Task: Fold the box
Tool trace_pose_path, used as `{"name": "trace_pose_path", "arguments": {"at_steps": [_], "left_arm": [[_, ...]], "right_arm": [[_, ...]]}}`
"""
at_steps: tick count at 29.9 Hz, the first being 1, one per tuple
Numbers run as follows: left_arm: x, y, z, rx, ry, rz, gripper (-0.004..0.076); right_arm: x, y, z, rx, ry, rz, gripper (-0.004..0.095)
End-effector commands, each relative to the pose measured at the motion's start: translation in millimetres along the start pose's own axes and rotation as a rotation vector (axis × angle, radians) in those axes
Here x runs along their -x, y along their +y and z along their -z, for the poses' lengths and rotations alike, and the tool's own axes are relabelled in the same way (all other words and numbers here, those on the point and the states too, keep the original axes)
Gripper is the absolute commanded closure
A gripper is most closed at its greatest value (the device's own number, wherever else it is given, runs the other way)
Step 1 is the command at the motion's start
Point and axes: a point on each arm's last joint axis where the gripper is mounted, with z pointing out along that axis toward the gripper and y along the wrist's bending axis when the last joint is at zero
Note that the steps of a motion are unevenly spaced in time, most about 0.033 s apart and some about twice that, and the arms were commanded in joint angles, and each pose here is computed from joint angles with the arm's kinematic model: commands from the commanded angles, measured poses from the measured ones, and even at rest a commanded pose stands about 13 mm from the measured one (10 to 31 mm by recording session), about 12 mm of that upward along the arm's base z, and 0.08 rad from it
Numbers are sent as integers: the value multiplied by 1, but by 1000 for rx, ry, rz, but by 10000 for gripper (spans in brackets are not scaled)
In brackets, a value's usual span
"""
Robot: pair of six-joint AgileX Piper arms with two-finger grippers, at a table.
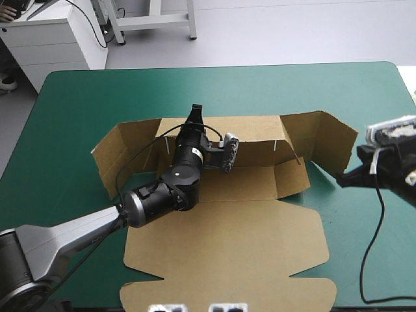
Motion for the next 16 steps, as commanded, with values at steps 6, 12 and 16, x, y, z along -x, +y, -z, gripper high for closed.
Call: {"name": "trace_pose_path", "arguments": {"at_steps": [6, 12, 16], "left_arm": [[-10, 22, 15, 86, 15, 16, 732], [-10, 22, 15, 90, 12, 12, 732], [-9, 22, 15, 91, 6, 12, 732]], "right_arm": [[69, -22, -59, 24, 26, 27, 922], [91, -33, -107, 54, 99, 28, 922], [103, -33, -137, 78, 119, 40, 922]]}}
